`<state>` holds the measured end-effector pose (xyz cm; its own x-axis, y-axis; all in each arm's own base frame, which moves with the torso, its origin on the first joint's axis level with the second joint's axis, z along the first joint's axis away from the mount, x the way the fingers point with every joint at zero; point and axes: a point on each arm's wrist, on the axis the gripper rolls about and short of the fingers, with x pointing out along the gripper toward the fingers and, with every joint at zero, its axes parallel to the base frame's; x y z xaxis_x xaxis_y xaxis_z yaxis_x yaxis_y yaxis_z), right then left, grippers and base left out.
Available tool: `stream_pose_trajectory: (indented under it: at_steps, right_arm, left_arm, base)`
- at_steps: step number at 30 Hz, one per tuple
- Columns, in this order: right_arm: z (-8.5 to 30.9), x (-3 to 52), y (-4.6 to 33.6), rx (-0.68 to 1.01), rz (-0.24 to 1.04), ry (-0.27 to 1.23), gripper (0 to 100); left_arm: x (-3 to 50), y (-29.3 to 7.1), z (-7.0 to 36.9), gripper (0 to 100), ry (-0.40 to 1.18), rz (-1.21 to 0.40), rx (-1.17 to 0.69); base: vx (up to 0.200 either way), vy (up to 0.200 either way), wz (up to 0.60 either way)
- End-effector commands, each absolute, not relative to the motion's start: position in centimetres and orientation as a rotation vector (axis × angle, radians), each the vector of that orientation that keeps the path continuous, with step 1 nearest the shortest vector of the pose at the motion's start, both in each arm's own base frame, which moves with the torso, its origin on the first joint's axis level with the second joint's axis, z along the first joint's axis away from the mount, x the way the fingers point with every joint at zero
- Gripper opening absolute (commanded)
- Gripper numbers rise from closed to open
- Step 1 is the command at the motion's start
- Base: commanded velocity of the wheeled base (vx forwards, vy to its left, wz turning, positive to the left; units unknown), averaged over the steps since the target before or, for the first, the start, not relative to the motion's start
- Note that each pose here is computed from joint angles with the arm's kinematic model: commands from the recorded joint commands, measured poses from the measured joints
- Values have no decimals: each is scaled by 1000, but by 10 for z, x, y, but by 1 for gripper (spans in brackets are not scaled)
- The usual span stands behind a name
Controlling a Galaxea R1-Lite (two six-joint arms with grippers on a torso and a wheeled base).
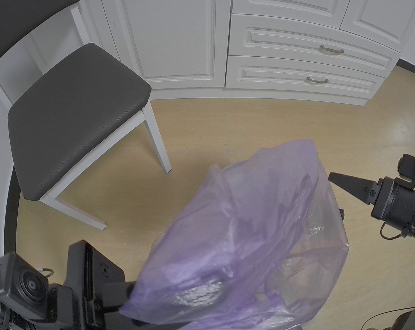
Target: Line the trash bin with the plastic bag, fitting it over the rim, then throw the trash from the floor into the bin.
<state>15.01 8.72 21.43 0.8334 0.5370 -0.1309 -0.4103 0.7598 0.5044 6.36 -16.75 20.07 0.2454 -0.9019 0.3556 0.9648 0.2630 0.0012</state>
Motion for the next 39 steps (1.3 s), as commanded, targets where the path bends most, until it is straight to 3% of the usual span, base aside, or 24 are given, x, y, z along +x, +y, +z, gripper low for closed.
stream_pose_trajectory:
  at_steps: [1,10,19,28,34,39]
  right_arm:
    - [202,158,100,489,535,353,100]
    - [189,152,99,465,582,425,100]
    - [169,135,86,194,569,617,100]
    - [178,145,79,233,519,582,100]
    - [172,173,85,364,466,542,100]
    - [167,183,87,478,521,512,100]
  left_arm:
    - [62,-169,200,0,-308,-1300,-237]
    - [61,-170,199,0,-303,-1310,-236]
    - [57,-160,211,0,-362,-1305,-273]
    - [56,-157,213,0,-372,-1306,-278]
    - [55,-156,212,0,-368,-1309,-276]
    - [52,-157,210,0,-363,-1346,-276]
  base:
    - [0,0,0]
    - [0,0,0]
    - [0,0,0]
    - [0,0,0]
    - [0,0,0]
    - [0,0,0]
